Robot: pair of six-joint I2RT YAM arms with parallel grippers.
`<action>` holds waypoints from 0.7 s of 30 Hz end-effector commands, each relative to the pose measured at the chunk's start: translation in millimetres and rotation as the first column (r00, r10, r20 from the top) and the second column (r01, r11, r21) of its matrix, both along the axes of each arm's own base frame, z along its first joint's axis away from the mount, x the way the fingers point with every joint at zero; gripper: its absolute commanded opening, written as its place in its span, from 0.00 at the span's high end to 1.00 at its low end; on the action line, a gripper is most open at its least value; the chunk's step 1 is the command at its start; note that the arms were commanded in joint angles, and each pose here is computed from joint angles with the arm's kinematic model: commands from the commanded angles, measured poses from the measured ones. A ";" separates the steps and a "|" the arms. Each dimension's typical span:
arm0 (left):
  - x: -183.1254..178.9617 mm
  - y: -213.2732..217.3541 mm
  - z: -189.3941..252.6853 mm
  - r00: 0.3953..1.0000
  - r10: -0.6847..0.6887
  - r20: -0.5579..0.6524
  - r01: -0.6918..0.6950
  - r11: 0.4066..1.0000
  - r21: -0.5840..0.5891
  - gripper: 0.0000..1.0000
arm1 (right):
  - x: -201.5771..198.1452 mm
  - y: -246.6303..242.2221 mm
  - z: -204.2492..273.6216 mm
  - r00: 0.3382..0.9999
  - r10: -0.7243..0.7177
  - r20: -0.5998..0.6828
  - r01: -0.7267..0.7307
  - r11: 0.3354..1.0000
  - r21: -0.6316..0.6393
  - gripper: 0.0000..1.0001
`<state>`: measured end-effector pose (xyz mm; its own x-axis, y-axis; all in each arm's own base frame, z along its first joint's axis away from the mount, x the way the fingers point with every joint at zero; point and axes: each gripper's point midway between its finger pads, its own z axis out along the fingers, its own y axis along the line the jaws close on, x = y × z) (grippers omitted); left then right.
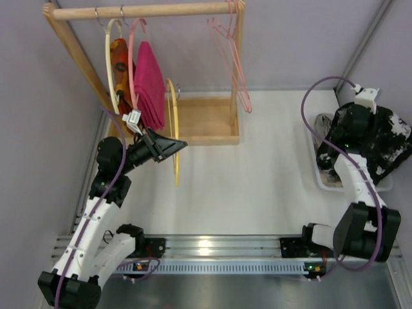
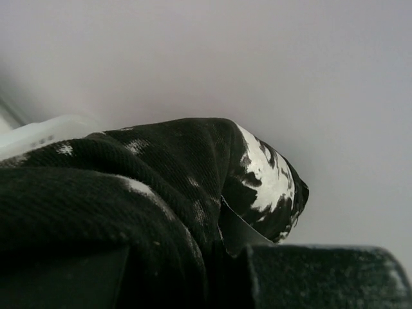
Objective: Remove the trousers from the hanger
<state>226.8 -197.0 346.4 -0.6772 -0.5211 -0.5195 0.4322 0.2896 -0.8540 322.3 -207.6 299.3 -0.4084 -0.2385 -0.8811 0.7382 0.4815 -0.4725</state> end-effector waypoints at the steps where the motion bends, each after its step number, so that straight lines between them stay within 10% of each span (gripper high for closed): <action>1: -13.8 -1.7 35.7 0.985 -0.036 0.168 0.039 0.999 -0.014 1.00 | 54.5 3.7 21.9 0.983 0.141 0.115 -0.144 0.990 0.015 1.00; 15: -29.6 -4.7 38.3 0.963 -0.112 0.246 0.101 0.993 0.057 1.00 | 134.4 38.8 -158.5 0.861 0.434 -0.264 -0.282 0.840 0.463 1.00; 21: -24.7 -4.5 48.0 0.956 -0.102 0.275 0.087 0.994 0.068 1.00 | 129.7 49.0 -168.2 0.823 0.494 -0.282 -0.276 0.780 0.562 0.66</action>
<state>207.9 -202.1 356.4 -0.6612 -0.4300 -0.6147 0.5464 0.2853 -0.7874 459.2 -164.4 136.0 -0.6780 -0.1180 -0.7256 0.2678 0.8795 -0.3933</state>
